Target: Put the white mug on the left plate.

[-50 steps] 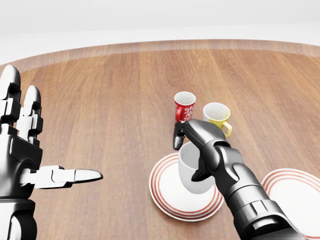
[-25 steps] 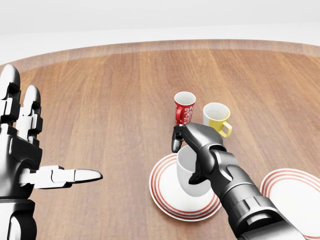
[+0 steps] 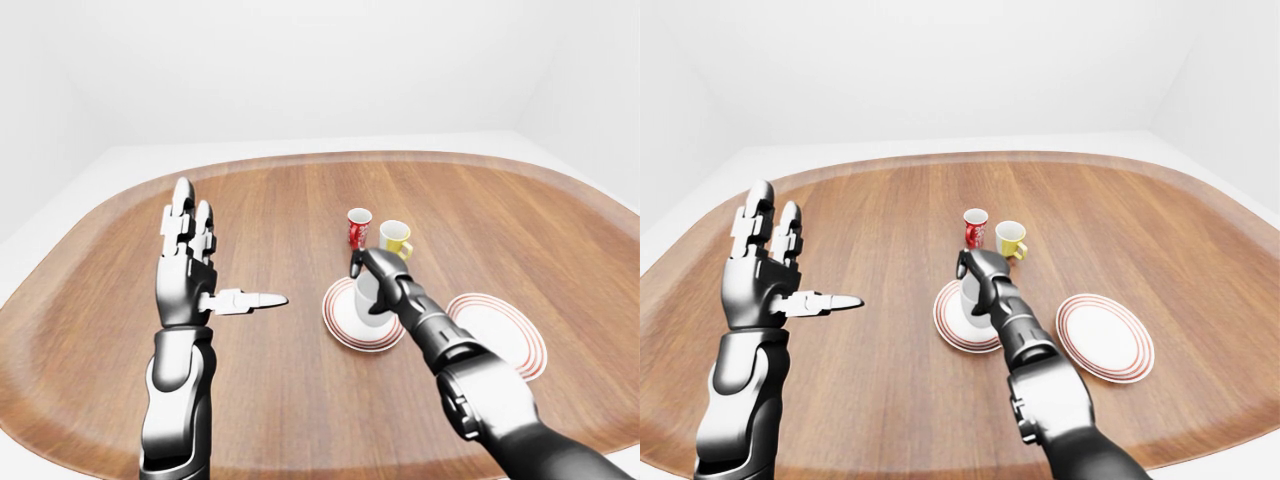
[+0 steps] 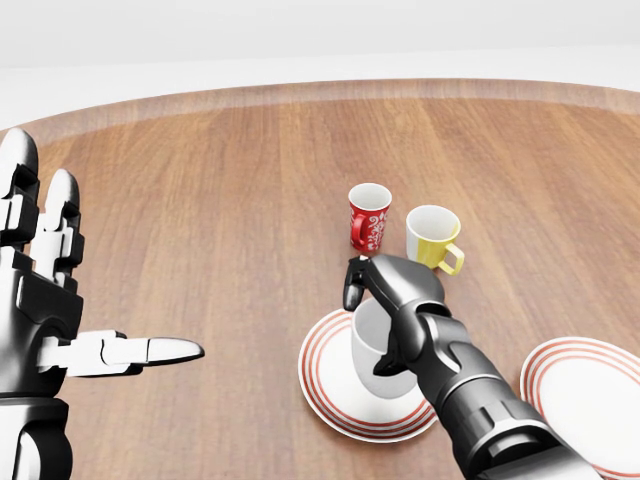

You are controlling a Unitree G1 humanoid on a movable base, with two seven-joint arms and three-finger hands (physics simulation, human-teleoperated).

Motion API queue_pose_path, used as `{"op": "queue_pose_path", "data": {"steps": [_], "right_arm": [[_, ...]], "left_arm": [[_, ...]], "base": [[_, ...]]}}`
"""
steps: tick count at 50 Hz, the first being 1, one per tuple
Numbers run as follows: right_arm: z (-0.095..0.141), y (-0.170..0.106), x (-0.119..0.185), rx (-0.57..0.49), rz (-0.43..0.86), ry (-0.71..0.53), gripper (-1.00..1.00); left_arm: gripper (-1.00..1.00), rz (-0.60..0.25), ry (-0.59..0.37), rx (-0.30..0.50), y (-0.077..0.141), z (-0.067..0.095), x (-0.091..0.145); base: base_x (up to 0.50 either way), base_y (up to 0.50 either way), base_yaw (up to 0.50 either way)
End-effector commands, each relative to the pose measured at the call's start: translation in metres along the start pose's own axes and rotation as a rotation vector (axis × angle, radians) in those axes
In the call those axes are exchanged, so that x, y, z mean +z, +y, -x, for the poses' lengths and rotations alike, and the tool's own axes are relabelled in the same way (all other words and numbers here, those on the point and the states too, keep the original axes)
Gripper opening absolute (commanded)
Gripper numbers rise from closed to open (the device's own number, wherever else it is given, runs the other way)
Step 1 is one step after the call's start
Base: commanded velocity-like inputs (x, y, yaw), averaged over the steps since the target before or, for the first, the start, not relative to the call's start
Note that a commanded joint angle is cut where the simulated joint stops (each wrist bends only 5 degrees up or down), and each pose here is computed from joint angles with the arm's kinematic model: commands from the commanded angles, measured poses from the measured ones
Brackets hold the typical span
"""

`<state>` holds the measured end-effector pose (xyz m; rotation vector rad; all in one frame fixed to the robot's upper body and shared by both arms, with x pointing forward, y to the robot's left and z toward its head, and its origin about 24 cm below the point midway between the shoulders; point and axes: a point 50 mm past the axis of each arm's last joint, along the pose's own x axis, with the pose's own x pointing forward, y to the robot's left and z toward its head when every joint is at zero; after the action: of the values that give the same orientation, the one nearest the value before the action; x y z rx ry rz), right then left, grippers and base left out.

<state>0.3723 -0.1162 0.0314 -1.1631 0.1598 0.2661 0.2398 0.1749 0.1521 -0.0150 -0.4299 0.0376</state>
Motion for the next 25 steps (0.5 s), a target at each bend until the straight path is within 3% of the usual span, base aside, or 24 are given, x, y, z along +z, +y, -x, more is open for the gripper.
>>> {"op": "queue_pose_path", "data": {"steps": [1,25], "right_arm": [[0.0030,0.0114,-0.0030,0.008,-0.052,0.022,-1.00],[0.0054,0.0200,-0.0038,0.022,-0.037,0.024,-1.00]], "left_arm": [[1.00,0.001,0.000,0.000,0.0000,0.0002,0.0001],[1.00,0.000,0.003,-0.001,0.0004,0.0009,-0.0003]], "base": [[0.00,0.00,0.00],[0.00,0.00,0.00]]}}
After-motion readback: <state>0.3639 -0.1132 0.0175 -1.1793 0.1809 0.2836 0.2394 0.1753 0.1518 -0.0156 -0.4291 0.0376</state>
